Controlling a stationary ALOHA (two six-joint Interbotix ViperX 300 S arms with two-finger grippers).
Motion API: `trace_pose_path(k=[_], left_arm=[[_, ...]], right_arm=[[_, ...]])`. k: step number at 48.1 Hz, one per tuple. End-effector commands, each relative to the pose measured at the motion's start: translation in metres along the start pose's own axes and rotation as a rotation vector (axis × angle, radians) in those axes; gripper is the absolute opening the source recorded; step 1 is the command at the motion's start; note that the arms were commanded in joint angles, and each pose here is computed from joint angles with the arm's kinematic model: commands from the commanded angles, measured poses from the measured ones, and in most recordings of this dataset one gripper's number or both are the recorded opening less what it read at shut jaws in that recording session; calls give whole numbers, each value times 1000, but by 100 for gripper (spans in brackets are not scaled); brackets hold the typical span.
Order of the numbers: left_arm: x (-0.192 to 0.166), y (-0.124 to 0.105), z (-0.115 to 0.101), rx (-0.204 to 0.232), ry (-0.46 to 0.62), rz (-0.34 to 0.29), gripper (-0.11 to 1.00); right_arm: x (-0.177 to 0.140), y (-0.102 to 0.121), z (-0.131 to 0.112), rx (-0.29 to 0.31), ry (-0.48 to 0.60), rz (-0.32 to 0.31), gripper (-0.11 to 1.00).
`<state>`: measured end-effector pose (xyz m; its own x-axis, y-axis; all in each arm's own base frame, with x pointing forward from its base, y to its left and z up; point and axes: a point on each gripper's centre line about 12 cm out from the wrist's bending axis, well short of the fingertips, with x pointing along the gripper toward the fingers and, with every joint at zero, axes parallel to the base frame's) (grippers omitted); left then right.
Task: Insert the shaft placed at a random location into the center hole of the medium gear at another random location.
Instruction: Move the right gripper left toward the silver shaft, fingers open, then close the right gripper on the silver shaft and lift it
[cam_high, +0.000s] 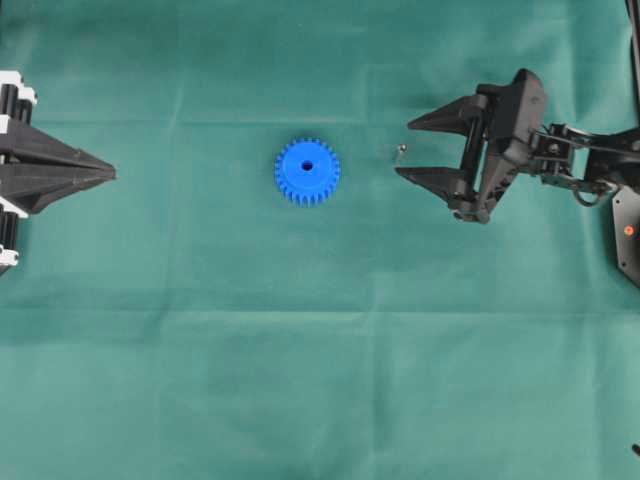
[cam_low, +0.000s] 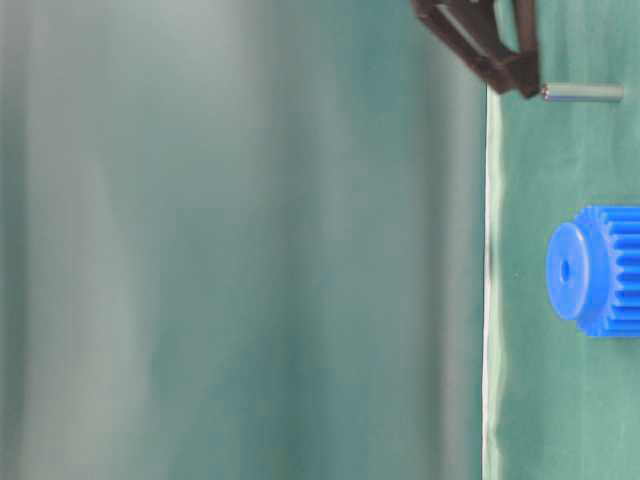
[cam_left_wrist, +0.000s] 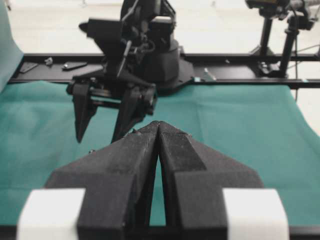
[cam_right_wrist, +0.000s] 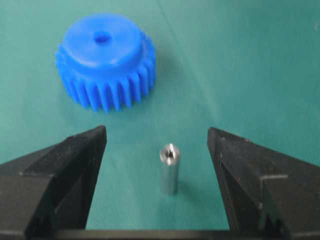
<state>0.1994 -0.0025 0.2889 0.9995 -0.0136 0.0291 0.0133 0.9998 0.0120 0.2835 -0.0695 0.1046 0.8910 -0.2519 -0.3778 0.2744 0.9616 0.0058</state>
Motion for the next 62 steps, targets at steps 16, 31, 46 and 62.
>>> trace_pose_path(k=[16,31,46,62], left_arm=[[3,0,8,5,-14,-2,0],[2,0,7,3,-8,-2,0],[2,0,7,3,-8,-2,0],[2,0,8,5,-8,-2,0]], right_arm=[[19,-2,-4,0,3,-20,80],[19,-2,-4,3,2,-20,41],[20,-2,-3,0,7,-20,14],[6,-1,32,3,-36,-10,14]])
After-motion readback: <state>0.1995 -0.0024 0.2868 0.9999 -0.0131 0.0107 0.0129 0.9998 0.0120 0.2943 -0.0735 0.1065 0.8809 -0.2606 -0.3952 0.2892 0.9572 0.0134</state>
